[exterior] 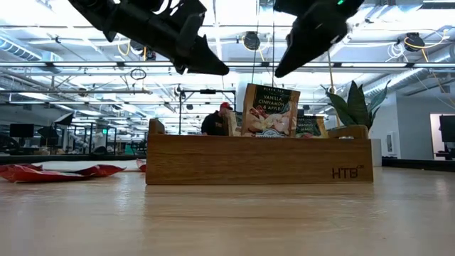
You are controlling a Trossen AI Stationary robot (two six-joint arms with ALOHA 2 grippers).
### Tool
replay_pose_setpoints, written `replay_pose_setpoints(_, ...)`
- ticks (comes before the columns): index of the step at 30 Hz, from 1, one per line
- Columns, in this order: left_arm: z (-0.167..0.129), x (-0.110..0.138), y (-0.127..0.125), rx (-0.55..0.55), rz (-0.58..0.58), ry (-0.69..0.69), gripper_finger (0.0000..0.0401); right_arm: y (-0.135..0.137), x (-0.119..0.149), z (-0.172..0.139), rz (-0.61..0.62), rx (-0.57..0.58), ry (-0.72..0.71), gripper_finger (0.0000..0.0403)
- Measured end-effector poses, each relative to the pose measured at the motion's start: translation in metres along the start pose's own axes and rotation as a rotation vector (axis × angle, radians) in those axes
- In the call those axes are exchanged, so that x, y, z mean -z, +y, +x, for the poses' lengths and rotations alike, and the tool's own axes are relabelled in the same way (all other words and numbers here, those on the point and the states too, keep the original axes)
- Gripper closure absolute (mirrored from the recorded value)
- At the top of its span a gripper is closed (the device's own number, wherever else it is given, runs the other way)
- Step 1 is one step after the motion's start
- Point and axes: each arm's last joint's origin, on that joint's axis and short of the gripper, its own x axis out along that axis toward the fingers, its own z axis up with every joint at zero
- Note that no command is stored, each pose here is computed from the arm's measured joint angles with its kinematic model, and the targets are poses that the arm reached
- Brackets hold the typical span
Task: Pick & Place Tea
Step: Put the top yellow tea bag into the right section of the wooden organizer
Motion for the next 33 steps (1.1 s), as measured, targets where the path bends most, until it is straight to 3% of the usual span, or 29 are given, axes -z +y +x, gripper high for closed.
replay_pose_setpoints(6, 0.001, 0.003, 0.005, -0.015, 0.006, 0.021, 0.0366, -0.063, 0.002, 0.033, 0.084, 0.111, 0.027, 0.0246)
replay_pose_setpoints(12, 0.002, 0.01, 0.014, -0.04, 0.004, 0.048, 0.0366, -0.106, 0.018, 0.095, 0.182, 0.017, 0.196, 0.0179)
replay_pose_setpoints(16, 0.003, 0.014, 0.019, -0.056, -0.002, 0.072, 0.0366, -0.12, 0.028, 0.13, 0.185, 0.005, 0.326, 0.017)
replay_pose_setpoints(20, 0.004, 0.015, 0.025, -0.072, -0.008, 0.078, 0.0366, -0.128, 0.034, 0.153, 0.212, -0.037, 0.368, 0.0173)
replay_pose_setpoints(33, 0.005, 0.018, 0.037, -0.107, -0.031, 0.1, 0.0366, -0.149, 0.05, 0.172, 0.272, -0.033, 0.396, 0.0186)
